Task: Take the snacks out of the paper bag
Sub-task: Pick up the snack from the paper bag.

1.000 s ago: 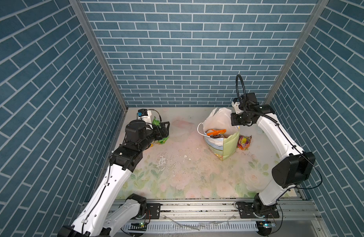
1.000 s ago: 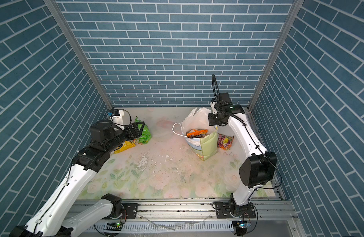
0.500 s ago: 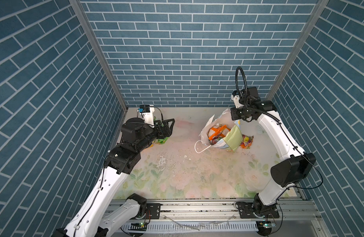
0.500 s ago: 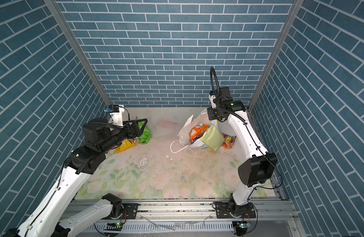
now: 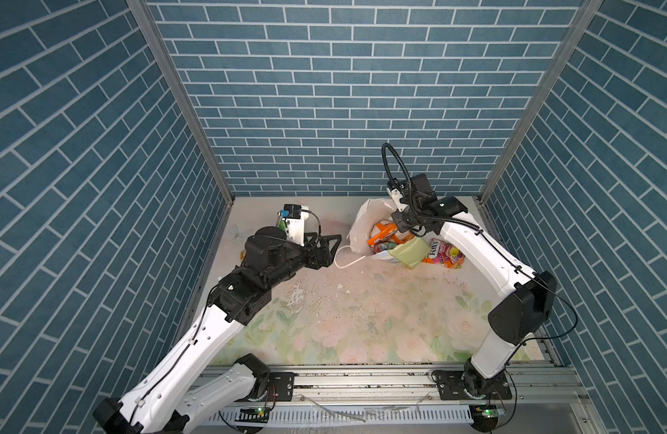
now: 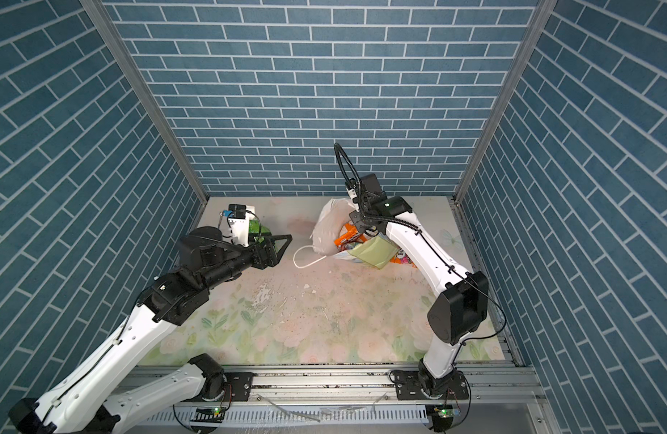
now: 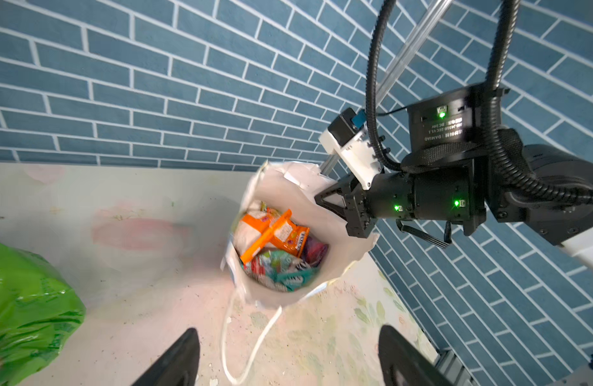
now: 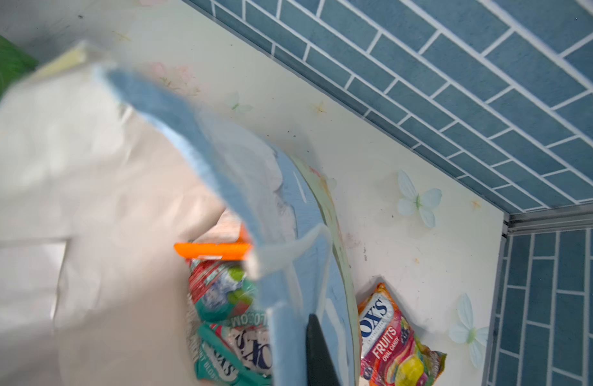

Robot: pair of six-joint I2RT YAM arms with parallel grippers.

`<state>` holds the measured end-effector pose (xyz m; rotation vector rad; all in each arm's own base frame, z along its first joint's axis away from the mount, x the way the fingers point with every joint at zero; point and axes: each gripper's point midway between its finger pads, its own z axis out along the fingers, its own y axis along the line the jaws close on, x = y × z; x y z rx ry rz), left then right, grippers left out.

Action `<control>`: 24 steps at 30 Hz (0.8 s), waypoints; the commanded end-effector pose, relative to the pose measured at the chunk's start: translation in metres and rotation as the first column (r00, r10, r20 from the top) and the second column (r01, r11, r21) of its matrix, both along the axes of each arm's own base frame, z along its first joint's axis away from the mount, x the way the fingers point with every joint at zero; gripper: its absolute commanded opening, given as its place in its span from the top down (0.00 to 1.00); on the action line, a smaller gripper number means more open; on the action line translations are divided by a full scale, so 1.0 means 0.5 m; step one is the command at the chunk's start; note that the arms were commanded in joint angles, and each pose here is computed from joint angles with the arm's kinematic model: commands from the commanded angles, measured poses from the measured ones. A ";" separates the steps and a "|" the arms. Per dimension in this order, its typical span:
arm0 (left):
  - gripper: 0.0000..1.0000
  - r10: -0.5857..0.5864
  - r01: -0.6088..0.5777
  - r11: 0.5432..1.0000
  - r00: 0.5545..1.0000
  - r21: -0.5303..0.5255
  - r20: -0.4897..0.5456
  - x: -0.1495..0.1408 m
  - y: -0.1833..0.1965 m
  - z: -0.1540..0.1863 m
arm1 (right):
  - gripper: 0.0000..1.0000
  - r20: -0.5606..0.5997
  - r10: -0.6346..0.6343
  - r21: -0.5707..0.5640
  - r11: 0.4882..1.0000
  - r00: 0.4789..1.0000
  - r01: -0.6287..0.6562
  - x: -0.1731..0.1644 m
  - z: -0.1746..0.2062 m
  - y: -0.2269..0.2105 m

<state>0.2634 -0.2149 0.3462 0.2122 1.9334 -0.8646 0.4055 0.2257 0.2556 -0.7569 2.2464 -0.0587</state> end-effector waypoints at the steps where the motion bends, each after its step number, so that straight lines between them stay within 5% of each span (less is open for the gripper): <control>1: 0.17 -0.049 0.049 0.999 0.999 0.020 0.008 -0.007 -0.038 -0.026 | 1.00 0.114 -0.009 0.126 0.992 0.993 -0.006 -0.031 0.063 0.017; 12: 0.19 -0.048 0.050 0.994 0.999 0.100 -0.027 -0.016 -0.041 -0.095 | 1.00 0.134 0.028 0.191 0.980 0.991 -0.053 -0.098 0.045 0.072; 19: 0.21 -0.050 0.051 0.998 0.998 0.048 -0.033 -0.042 -0.028 -0.108 | 1.00 0.117 0.036 0.132 0.990 0.992 -0.051 -0.128 0.012 0.102; 24: 0.23 -0.075 0.077 0.997 0.995 0.018 -0.059 -0.066 -0.034 -0.138 | 1.00 0.091 0.024 0.192 0.980 0.996 -0.042 -0.144 0.006 0.119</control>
